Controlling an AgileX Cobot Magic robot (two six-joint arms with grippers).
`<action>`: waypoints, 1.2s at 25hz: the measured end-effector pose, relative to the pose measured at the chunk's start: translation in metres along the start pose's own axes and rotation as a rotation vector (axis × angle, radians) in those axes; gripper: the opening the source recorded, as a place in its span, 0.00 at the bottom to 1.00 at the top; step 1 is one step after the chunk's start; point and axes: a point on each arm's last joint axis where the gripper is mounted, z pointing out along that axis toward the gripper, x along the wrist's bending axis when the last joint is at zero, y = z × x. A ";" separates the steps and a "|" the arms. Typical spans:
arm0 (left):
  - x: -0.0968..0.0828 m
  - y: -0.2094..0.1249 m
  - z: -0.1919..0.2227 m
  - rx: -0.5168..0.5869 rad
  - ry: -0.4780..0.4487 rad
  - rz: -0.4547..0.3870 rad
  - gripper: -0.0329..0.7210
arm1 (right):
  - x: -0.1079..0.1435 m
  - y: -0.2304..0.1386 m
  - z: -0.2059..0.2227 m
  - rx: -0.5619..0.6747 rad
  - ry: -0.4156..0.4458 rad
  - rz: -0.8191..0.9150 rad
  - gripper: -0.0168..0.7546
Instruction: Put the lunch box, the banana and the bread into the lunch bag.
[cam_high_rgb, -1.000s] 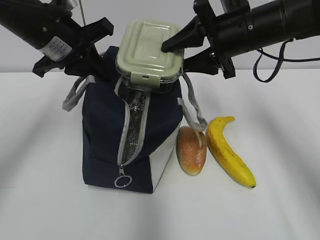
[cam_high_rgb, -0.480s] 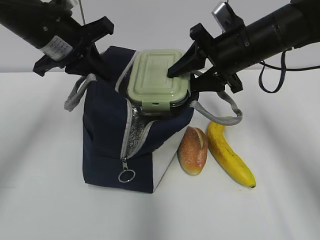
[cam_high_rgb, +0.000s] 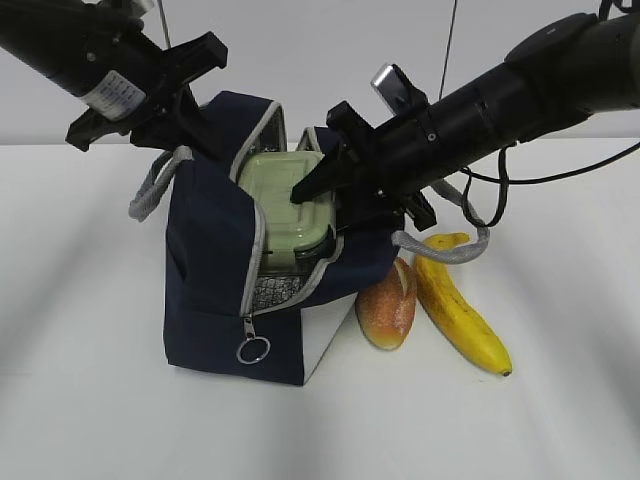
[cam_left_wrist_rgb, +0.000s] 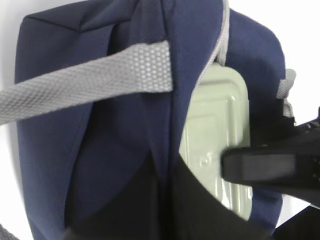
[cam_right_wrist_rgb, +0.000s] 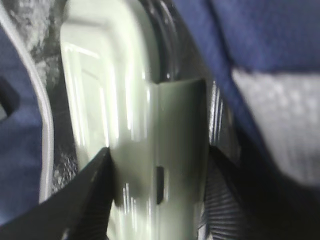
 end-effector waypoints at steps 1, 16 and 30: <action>0.000 0.000 0.000 0.000 0.000 0.000 0.04 | -0.001 0.002 0.002 -0.009 0.007 0.011 0.51; 0.001 0.000 0.000 0.002 0.009 0.007 0.04 | -0.024 0.020 0.050 0.014 0.027 0.075 0.51; 0.002 -0.002 0.000 0.024 0.017 0.012 0.04 | -0.036 0.021 0.065 0.008 -0.005 0.090 0.55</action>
